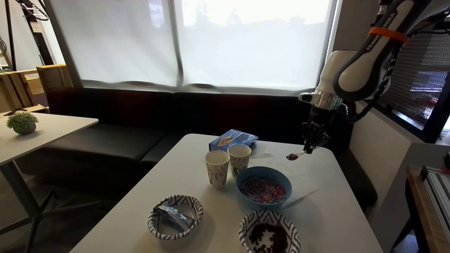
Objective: Transfer a spoonful of contents from the blue bowl onto the paper towel
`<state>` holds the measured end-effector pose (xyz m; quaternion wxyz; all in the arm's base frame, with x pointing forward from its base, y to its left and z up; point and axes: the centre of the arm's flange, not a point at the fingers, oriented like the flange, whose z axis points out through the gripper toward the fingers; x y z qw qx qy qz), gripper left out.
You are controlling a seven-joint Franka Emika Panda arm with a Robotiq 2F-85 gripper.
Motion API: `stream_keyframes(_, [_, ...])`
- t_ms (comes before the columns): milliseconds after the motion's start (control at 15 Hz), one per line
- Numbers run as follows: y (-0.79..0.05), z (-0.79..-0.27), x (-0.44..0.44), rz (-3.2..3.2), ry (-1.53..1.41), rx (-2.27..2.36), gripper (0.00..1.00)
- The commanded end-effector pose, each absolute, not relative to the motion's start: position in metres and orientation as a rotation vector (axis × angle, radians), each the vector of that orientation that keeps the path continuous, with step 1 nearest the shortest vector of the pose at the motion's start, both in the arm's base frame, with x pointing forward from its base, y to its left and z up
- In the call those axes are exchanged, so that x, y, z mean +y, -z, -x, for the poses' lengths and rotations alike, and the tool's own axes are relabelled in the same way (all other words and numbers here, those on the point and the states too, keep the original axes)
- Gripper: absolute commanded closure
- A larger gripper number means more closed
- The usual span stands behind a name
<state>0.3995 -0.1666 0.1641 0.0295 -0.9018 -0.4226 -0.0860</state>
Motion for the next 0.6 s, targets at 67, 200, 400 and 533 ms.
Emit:
stream_keyframes(67, [-0.143, -0.421, -0.148, 2.831, 0.111, -1.243, 0.97])
stream_keyframes(200, [-0.139, -0.429, -0.142, 2.863, 0.068, -1.208, 0.97])
stream_keyframes(400, [-0.132, -0.441, -0.133, 2.893, 0.002, -1.176, 0.97])
stream_keyframes(533, [-0.128, -0.448, -0.127, 2.905, -0.043, -1.169, 0.97])
